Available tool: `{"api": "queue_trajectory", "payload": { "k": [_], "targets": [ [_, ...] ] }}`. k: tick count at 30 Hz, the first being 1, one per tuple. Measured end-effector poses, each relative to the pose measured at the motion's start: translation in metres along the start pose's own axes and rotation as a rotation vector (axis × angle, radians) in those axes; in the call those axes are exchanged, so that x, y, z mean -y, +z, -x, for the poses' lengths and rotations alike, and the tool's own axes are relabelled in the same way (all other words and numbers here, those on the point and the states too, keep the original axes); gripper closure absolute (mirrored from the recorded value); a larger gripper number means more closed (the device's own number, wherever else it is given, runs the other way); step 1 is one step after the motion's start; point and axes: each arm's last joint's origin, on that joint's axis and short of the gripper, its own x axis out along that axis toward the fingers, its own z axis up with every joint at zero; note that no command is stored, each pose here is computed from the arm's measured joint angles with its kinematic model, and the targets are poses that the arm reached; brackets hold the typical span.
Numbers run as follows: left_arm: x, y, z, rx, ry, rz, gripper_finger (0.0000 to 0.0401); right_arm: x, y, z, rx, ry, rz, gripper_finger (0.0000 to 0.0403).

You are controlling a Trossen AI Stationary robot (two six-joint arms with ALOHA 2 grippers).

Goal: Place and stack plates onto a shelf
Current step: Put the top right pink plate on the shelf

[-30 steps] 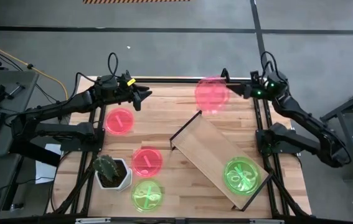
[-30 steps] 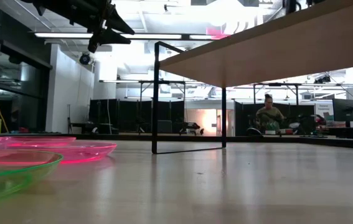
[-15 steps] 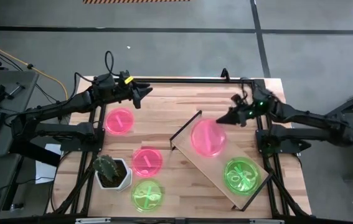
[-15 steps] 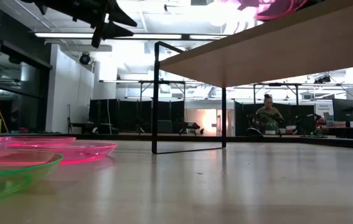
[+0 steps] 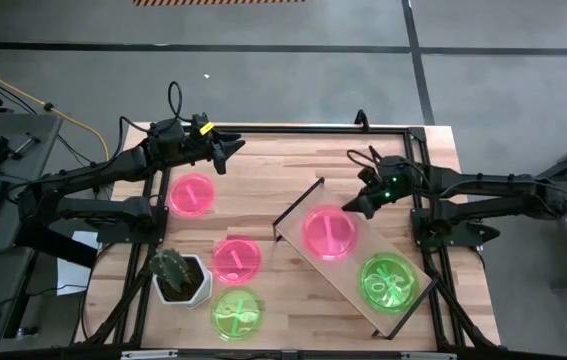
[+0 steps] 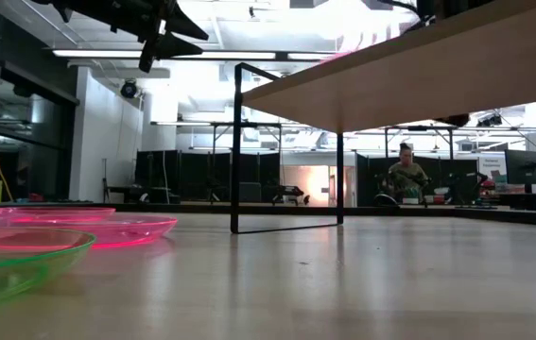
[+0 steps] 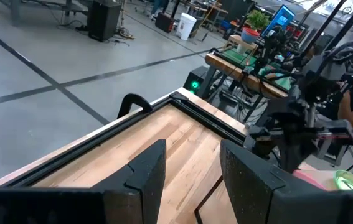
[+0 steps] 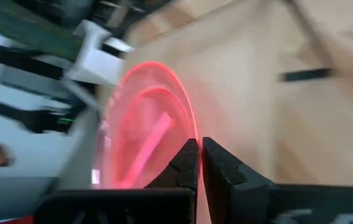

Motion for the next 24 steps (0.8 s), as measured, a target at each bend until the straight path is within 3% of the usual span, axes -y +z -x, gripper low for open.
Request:
{"api": "queue_trajectory", "payload": {
  "k": [4, 9, 17, 24],
  "targets": [
    [0.0, 0.0, 0.0, 0.0, 0.0, 0.0, 0.0259, -0.01, 0.008, 0.011, 0.021, -0.114, 0.043, 0.0403],
    [0.0, 0.0, 0.0, 0.0, 0.0, 0.0, 0.0259, -0.021, 0.018, 0.017, 0.076, -0.106, 0.079, 0.0403],
    [0.0, 0.0, 0.0, -0.001, 0.0, -0.001, 0.0259, -0.015, 0.019, 0.001, 0.018, -0.139, 0.038, 0.0403],
    [0.0, 0.0, 0.0, -0.001, 0.0, -0.001, 0.0259, -0.015, 0.021, -0.007, -0.016, -0.095, 0.036, 0.0403]
  ]
}}
